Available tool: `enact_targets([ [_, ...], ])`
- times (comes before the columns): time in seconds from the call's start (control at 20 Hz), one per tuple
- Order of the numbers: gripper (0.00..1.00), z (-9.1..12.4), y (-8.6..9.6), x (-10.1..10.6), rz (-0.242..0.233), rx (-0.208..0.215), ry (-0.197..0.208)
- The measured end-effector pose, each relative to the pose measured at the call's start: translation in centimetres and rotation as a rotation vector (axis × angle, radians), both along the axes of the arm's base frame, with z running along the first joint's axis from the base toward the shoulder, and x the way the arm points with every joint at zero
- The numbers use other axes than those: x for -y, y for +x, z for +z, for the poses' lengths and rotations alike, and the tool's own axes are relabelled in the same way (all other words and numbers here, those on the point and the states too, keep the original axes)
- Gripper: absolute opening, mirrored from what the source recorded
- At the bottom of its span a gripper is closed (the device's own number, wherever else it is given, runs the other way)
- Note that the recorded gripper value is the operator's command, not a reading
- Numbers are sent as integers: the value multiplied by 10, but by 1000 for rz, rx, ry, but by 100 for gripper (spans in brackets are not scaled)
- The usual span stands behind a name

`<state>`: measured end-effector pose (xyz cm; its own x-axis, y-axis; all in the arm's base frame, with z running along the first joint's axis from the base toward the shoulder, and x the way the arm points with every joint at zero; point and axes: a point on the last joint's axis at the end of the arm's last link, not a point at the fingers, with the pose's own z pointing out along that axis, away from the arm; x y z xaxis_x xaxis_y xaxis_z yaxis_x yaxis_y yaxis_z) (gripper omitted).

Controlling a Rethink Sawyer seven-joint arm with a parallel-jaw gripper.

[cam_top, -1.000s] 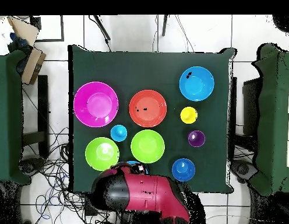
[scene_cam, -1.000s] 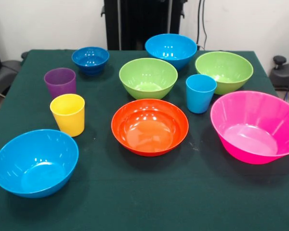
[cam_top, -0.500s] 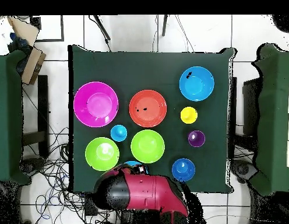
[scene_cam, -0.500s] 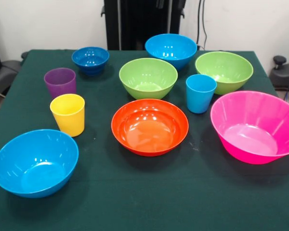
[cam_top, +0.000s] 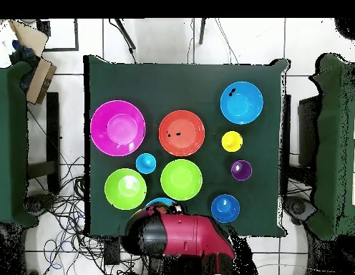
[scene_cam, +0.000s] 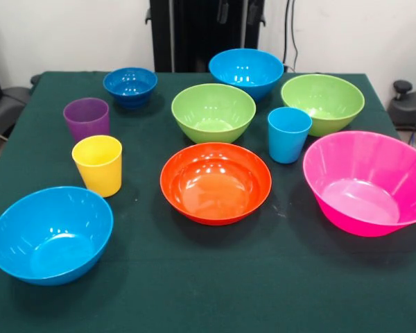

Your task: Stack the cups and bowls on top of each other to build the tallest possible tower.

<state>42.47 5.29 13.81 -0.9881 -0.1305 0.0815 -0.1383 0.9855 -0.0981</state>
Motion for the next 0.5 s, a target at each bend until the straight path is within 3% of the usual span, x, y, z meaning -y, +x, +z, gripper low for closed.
enact_targets([
  [0.5, 100, -28, -6, 23, -19, -4, 5],
])
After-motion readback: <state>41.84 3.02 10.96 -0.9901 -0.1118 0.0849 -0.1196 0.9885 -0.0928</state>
